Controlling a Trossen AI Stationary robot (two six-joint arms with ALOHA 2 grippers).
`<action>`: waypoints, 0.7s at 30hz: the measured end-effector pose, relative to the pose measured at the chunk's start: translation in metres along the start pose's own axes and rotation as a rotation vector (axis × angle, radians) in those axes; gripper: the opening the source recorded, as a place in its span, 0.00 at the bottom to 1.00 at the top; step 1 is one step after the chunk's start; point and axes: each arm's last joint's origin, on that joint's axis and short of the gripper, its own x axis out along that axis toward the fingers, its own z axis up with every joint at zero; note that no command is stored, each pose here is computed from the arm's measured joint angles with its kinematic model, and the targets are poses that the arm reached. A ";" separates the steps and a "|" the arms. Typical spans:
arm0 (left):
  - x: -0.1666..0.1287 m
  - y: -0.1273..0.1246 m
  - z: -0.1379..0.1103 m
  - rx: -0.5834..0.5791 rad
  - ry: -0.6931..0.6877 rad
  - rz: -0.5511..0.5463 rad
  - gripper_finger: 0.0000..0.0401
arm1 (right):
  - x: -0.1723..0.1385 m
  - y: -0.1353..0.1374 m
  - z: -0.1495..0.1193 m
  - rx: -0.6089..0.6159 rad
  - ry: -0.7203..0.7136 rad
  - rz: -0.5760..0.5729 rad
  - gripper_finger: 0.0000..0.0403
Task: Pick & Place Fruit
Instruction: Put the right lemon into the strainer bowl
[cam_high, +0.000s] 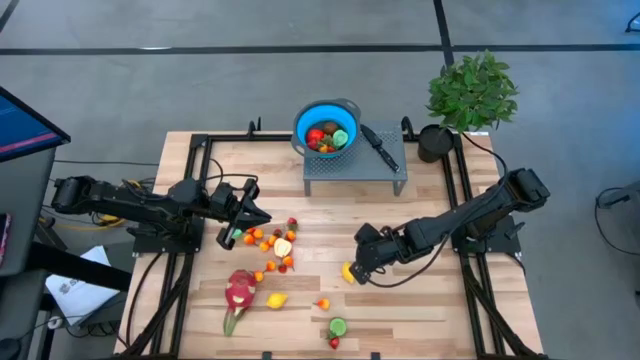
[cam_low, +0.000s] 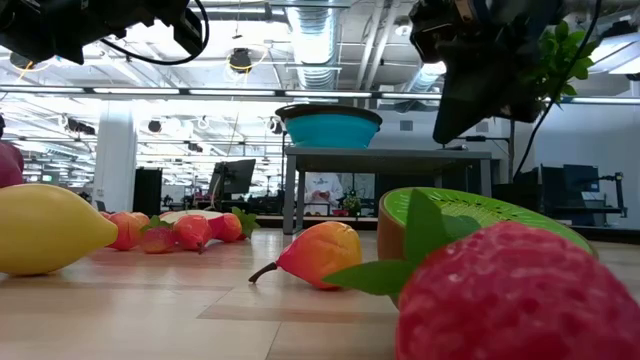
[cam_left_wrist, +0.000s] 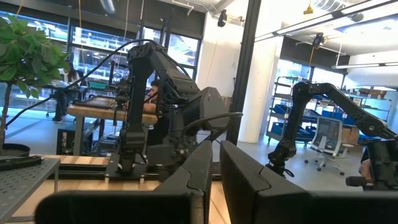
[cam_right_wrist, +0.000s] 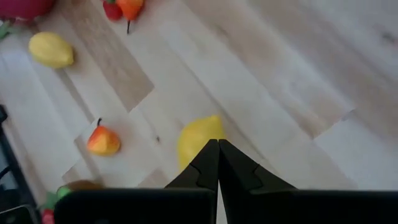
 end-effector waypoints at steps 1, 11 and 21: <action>0.000 0.000 0.000 0.000 0.000 0.001 0.06 | 0.000 0.000 0.000 -0.008 -0.010 -0.005 0.00; 0.000 0.000 0.000 0.000 0.000 0.000 0.06 | -0.018 0.002 0.002 -0.077 -0.071 0.035 0.00; 0.000 0.000 0.000 0.000 0.000 0.000 0.06 | -0.069 -0.004 -0.010 -0.124 -0.243 -0.004 0.00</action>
